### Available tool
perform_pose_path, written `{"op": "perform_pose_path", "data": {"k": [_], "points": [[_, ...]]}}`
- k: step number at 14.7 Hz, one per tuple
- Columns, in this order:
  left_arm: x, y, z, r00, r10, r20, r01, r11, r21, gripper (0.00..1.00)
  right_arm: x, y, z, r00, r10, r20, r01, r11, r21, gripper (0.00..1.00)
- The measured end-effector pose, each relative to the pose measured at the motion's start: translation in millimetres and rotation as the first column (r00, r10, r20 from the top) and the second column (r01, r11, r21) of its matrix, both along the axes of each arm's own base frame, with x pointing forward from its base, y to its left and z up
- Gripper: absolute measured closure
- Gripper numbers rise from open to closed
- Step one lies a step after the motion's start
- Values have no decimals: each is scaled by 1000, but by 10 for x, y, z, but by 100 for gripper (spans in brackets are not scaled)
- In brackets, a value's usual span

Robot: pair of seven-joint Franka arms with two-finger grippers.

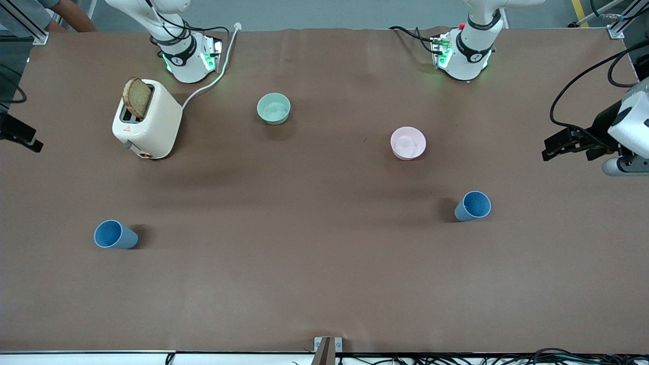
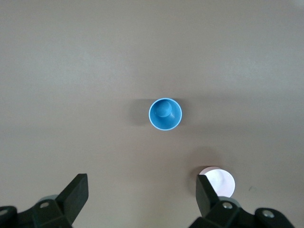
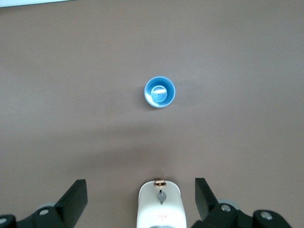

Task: Stack blue cups with both arms
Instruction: 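Reach the left gripper and the right gripper toward the two blue cups, then close both grippers around the sides of the blue cups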

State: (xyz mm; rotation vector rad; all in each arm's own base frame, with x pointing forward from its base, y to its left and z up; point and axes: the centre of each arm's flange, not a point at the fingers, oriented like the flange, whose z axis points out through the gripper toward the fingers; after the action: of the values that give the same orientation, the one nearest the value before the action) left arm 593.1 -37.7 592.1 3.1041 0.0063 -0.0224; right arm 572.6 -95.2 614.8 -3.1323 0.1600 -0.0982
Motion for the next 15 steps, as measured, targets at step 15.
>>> {"op": "perform_pose_path", "data": {"k": [15], "points": [[452, -7, -2303, 992, 13, -127, -12, 1000, 16, 0, 936, -965, -2739, 1000, 10, -10, -8, 991, 134, 0]]}}
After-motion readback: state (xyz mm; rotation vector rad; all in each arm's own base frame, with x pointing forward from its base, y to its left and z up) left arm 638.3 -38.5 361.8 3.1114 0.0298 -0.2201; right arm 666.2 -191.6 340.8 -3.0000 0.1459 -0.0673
